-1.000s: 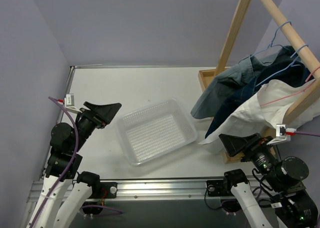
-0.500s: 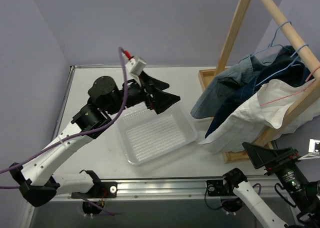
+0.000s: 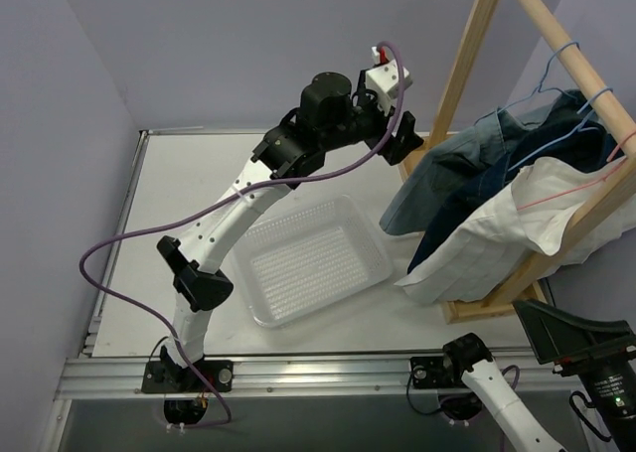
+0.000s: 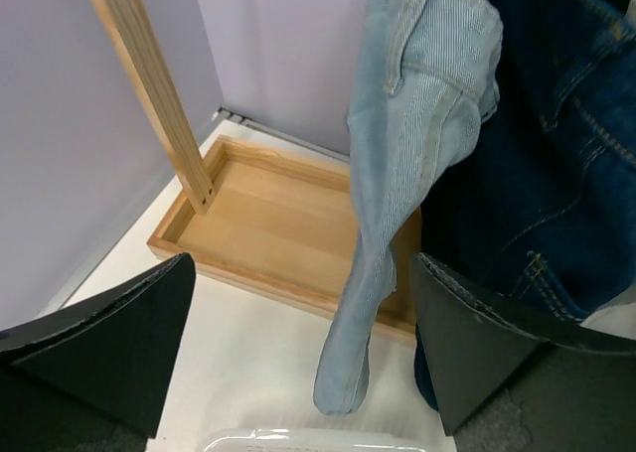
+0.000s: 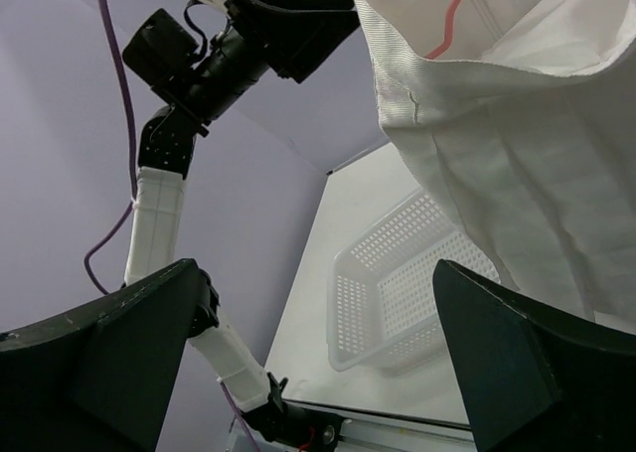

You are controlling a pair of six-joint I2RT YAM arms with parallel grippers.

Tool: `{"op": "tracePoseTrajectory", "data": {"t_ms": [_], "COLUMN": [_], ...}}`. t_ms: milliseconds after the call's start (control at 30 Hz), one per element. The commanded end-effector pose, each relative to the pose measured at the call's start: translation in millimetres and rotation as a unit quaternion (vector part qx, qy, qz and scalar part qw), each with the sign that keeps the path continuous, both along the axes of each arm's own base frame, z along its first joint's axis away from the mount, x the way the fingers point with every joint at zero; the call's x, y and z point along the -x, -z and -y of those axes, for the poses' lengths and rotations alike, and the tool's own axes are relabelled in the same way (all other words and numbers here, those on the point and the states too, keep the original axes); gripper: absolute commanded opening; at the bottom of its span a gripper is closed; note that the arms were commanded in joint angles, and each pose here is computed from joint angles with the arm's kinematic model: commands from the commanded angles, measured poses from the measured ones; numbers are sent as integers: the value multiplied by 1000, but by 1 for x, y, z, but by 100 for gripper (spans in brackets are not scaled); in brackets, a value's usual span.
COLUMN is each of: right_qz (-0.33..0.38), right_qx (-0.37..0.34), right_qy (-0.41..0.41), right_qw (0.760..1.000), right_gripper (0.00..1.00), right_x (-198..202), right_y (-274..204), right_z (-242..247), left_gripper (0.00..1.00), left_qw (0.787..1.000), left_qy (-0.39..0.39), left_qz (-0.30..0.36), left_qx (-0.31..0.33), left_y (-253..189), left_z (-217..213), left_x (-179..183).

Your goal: Remove the skirt from the hanger

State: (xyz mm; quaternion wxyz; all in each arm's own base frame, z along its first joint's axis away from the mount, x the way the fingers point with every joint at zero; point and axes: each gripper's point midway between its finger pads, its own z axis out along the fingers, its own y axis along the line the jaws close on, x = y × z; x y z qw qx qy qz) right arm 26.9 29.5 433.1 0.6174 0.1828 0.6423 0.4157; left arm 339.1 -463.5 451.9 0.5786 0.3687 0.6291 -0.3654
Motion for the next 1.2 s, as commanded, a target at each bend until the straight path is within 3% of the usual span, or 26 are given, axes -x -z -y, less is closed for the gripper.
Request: {"op": "tracePoseTrajectory", "data": {"t_ms": [0, 367, 667, 800, 900, 967, 1033, 1167], "right_qz": [-17, -16, -21, -29, -35, -39, -42, -43], "right_qx": [20, 27, 40, 44, 49, 53, 55, 62], "right_qy": [-3, -3, -17, -26, -40, -50, -61, -71], "right_qw": [1000, 1000, 999, 998, 997, 997, 996, 995], "right_gripper": [100, 100, 100, 100, 100, 100, 100, 100], "right_x": [-11, -9, -16, -22, -25, -26, -28, -33], "right_y": [-1, -8, -7, -8, -12, -14, -16, -15], "right_z": [-11, -14, -25, -30, -36, -40, -45, -50], "left_gripper": [99, 99, 100, 66, 56, 42, 2, 2], "left_qw": [999, 991, 989, 984, 980, 979, 982, 980], "left_qy": [36, 132, 147, 170, 181, 183, 165, 152], "left_qz": [25, 17, -16, -39, -43, -44, -43, -52], "left_qx": [-14, 9, 17, 43, 65, 74, 87, 114], "left_y": [-6, 18, 54, 67, 66, 63, 56, 37], "left_z": [1, 41, 74, 92, 104, 109, 108, 99], "left_x": [9, 17, 1, -1, 0, 3, -5, -9]}}
